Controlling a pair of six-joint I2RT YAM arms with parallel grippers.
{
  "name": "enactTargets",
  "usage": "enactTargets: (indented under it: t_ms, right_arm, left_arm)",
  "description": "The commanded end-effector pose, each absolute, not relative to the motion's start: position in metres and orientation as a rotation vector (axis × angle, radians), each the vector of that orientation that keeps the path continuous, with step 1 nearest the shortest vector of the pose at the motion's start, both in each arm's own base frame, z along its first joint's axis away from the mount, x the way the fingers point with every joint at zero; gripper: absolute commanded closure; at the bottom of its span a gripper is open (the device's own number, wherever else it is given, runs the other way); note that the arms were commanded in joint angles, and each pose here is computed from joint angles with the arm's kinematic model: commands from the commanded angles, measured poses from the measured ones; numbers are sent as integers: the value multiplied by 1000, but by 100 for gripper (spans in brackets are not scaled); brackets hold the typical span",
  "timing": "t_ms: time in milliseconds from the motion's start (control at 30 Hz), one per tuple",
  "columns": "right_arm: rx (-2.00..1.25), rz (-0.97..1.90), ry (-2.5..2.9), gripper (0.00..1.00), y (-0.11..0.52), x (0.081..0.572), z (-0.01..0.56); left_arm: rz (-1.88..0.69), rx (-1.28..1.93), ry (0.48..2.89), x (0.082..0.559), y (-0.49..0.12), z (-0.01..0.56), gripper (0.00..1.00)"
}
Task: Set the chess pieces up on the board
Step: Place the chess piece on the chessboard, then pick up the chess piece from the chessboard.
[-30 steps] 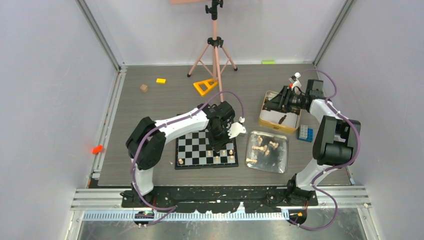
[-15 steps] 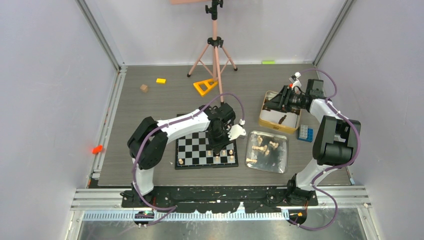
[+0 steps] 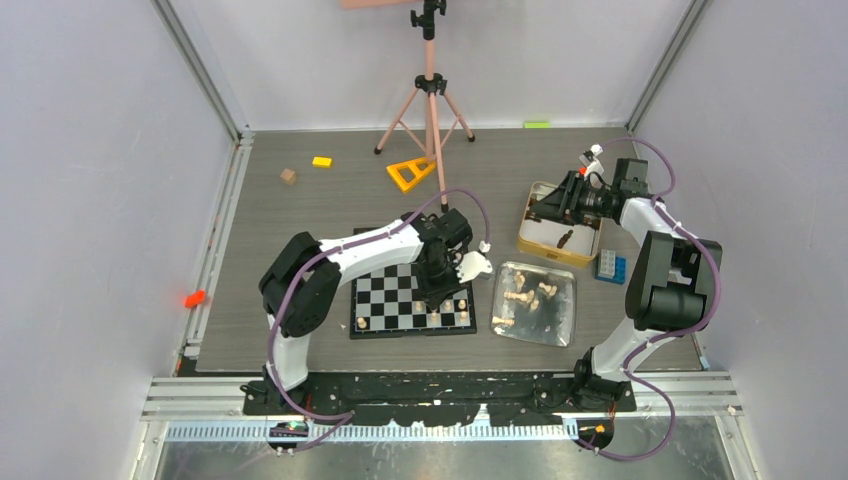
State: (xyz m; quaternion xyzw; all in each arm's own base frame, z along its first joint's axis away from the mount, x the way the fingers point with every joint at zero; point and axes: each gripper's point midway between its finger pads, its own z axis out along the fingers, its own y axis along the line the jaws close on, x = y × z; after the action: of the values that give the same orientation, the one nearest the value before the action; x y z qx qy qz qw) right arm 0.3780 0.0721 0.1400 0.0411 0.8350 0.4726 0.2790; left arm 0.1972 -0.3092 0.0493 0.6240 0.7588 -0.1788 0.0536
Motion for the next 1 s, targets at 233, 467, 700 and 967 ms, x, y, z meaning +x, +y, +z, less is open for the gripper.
enactTargets:
  t_ms: [233, 467, 700, 967]
  right_arm:
    - [45, 1241, 2187, 56, 69, 385, 159]
    - [28, 1194, 2181, 54, 67, 385, 165]
    - [-62, 1109, 2197, 48, 75, 381, 175]
    - [-464, 919, 2303, 45, 142, 363, 163]
  left_arm:
    - [-451, 1855, 2222, 212, -311, 67, 63]
    - [-433, 1814, 2142, 219, -313, 95, 56]
    - [-460, 1765, 2099, 222, -309, 119, 52]
    - [-468, 1540, 2141, 253, -275, 147, 43]
